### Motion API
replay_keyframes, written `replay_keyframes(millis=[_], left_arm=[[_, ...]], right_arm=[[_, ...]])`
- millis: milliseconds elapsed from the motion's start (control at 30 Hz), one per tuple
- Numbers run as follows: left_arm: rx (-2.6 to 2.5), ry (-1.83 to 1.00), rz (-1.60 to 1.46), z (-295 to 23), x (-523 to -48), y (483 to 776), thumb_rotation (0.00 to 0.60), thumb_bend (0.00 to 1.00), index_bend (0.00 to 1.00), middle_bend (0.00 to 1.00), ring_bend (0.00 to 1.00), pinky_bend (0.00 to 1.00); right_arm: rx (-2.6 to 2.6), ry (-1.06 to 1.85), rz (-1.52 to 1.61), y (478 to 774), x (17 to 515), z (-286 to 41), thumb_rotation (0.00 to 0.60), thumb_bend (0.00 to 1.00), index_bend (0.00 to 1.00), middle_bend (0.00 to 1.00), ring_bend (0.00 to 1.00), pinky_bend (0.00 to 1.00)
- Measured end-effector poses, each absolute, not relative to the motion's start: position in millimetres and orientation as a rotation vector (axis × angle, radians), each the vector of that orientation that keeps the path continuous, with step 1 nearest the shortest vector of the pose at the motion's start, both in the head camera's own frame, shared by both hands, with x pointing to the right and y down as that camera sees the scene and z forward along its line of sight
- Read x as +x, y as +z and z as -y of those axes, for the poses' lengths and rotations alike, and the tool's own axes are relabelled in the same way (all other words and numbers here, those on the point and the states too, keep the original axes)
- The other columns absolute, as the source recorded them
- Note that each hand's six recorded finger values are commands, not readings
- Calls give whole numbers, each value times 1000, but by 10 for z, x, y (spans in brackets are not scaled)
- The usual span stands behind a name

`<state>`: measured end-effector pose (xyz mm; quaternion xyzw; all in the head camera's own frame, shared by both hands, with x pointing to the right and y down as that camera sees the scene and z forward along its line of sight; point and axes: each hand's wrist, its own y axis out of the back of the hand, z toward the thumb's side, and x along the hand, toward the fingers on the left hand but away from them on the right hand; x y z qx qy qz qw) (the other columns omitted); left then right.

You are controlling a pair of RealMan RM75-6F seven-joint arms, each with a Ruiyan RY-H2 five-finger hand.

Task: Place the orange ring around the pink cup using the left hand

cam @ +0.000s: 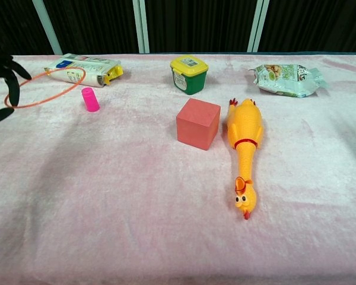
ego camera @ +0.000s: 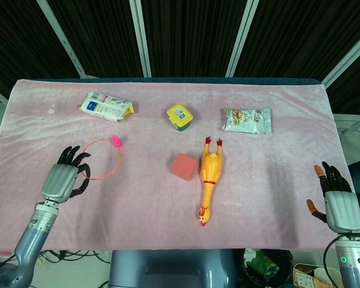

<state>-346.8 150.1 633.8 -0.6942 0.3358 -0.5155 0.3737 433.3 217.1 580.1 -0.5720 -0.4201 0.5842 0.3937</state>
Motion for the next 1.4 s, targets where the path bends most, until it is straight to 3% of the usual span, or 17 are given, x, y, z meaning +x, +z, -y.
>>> replay_keyframes(millis=[267,600,1100,1233,1400], left_arm=[[-1743,-1286,-853,-1003,-3285,6278,600,483,732,214,0,0],[-1723,-1385,-761,-554,-3017,6684,600,483,732,202,0,0],[-1731,-1524,-672,-589,-2982,7340,600,480,719,196,0,0],[-1728,-1560,-656,-624,-3037,7464,600,429,616,179,0,0],[-1733,-1587,-639,-665,-3066,7593,600,274,493,154,0,0]], right_arm=[[-1448,1490,1064,5812,4340,-2171,600,227,0,0,0,180],[-1436,1506,1061,5821,4375,-2165,600,227,0,0,0,181],[-1432,1500,1072,5801,4397,-2156,600,227,0,0,0,181],[-1436,1496,1074,5803,4388,-2139,600,227,0,0,0,180],[-1430,1502,1077,5792,4406,-2160,600,227,0,0,0,181]])
